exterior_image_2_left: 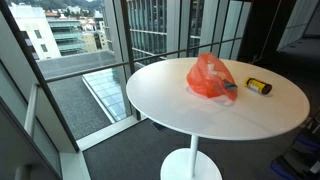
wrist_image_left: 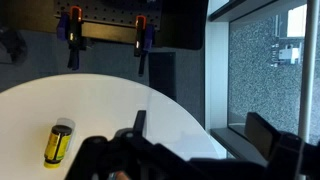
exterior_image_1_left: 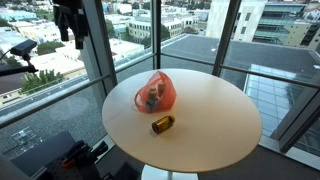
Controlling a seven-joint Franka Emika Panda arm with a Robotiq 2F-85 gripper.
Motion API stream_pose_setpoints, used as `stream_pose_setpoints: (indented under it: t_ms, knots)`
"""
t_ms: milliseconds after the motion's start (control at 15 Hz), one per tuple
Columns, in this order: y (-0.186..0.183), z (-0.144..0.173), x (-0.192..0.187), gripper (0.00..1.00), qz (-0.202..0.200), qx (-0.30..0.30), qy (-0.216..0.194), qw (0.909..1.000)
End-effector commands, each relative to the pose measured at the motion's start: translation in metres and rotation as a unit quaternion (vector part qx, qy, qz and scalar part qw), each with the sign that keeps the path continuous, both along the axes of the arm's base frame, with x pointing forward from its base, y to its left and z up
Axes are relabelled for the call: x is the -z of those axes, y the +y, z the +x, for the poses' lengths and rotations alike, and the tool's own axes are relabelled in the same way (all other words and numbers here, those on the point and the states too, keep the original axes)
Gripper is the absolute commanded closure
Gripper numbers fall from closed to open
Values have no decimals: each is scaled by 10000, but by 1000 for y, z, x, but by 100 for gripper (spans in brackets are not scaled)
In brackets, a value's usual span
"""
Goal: Put the brown bottle inside the plastic bag
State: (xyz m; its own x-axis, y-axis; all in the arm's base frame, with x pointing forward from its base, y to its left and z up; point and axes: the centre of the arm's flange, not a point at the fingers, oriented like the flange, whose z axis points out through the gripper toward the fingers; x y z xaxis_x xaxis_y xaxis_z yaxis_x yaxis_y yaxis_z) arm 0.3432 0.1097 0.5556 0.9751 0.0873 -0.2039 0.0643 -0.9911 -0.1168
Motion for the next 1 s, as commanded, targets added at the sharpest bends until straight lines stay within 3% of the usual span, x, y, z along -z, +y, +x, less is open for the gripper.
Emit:
stream_pose_setpoints:
  t_ms: [0, 200, 533, 933]
  knots:
    - [0, 0, 0, 0, 0, 0, 0, 10000]
    - [0, 0, 0, 0, 0, 0, 0, 10000]
    - [-26, 34, -9, 0, -452, 477, -457, 9968]
    - [-77, 79, 10, 0, -1018, 1262, -1009, 9816]
